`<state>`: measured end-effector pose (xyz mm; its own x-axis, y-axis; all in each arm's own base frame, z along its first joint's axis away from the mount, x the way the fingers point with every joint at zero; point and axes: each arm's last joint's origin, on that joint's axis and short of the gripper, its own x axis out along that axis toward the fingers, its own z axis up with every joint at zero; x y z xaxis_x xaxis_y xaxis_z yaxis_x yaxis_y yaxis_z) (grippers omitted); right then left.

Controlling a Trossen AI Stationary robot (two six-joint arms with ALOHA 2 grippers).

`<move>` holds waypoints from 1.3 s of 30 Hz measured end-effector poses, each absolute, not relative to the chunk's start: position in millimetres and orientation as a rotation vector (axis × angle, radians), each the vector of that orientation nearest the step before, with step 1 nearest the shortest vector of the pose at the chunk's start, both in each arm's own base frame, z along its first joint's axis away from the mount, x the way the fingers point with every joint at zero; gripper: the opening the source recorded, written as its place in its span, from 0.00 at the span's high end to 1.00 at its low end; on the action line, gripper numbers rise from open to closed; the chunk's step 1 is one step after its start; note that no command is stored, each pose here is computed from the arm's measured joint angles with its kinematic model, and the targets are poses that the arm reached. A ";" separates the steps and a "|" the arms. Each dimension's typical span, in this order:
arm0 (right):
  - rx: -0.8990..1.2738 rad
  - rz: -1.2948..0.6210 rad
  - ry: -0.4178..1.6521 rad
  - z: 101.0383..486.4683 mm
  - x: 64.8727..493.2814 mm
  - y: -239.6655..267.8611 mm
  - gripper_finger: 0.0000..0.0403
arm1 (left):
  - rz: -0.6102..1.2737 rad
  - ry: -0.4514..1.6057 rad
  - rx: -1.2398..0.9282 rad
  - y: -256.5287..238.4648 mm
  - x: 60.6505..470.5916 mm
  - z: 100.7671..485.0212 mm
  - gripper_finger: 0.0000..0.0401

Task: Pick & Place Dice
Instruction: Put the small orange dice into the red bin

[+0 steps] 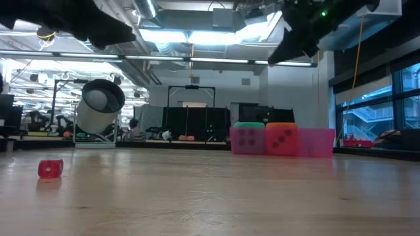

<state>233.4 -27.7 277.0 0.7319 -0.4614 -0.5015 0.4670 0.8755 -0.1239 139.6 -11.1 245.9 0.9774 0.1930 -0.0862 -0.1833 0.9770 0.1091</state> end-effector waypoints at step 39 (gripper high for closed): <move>0.249 -0.813 0.559 205.8 147.7 -49.3 0.87 | 0.159 0.100 0.022 -7.2 138.0 226.3 0.58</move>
